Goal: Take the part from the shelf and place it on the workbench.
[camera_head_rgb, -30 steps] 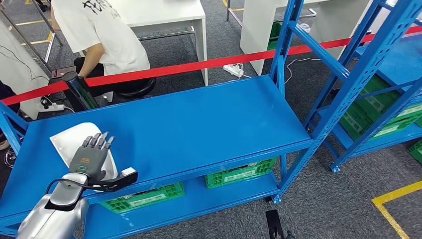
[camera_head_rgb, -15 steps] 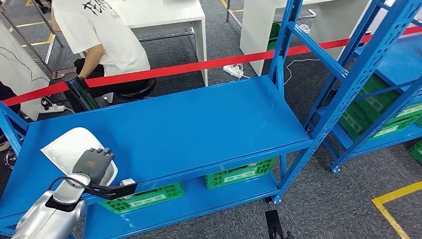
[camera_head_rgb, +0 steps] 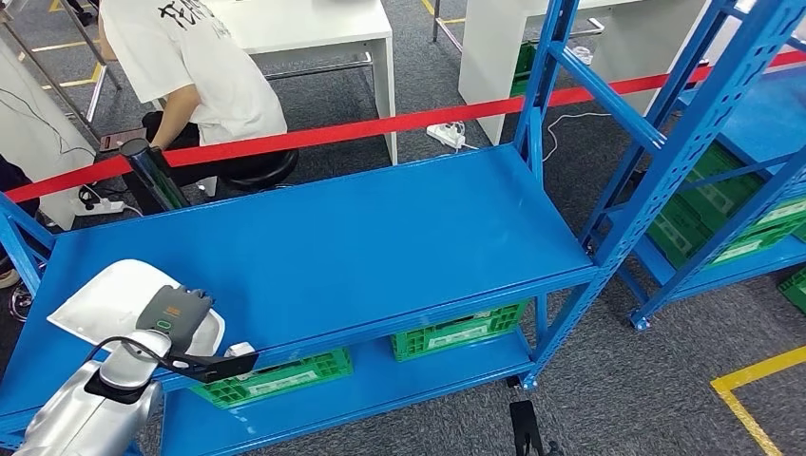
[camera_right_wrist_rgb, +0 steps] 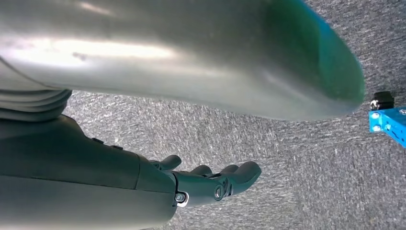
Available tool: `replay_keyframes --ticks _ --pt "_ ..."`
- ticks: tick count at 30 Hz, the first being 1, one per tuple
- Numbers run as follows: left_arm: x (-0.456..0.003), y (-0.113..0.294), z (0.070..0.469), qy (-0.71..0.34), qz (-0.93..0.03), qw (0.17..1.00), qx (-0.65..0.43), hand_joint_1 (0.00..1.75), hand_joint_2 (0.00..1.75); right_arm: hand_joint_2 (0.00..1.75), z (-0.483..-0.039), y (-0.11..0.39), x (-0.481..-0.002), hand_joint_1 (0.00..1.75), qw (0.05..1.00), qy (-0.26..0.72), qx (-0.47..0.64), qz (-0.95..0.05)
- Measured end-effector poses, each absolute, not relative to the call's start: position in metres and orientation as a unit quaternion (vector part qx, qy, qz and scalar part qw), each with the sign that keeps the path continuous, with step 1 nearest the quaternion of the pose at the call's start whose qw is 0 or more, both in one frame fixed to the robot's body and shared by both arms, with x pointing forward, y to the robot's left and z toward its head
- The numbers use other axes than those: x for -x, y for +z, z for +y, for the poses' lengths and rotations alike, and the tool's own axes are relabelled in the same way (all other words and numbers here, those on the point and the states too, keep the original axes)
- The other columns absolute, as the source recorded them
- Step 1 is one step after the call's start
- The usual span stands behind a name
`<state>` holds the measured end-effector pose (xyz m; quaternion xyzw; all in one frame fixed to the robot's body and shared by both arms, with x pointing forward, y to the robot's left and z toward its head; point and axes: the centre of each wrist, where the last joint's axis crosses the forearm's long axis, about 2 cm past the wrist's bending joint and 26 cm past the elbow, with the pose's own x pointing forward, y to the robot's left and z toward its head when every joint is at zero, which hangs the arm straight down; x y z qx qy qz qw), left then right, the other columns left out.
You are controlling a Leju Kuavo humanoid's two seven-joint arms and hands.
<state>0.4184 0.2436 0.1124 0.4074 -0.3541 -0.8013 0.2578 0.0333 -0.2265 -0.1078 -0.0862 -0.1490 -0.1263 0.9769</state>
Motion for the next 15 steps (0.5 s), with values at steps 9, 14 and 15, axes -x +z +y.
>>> replay_keyframes --ticks 9,14,15 --pt "-0.4178 0.1116 0.2467 -0.788 -0.364 0.252 -0.428 1.75 1.75 0.00 -0.2249 -0.1074 -0.0357 0.00 0.977 -0.125 0.083 -0.150" --pt "-0.4159 0.1096 0.2490 -0.771 -0.372 0.231 -0.463 1.75 0.87 0.00 -0.2249 -0.1073 -0.0359 0.00 0.977 -0.122 0.083 -0.151" --pt "-0.4157 0.1095 0.2489 -0.768 -0.370 0.225 -0.471 1.75 1.31 0.00 -0.2250 -0.1073 -0.0362 0.00 0.977 -0.122 0.083 -0.152"
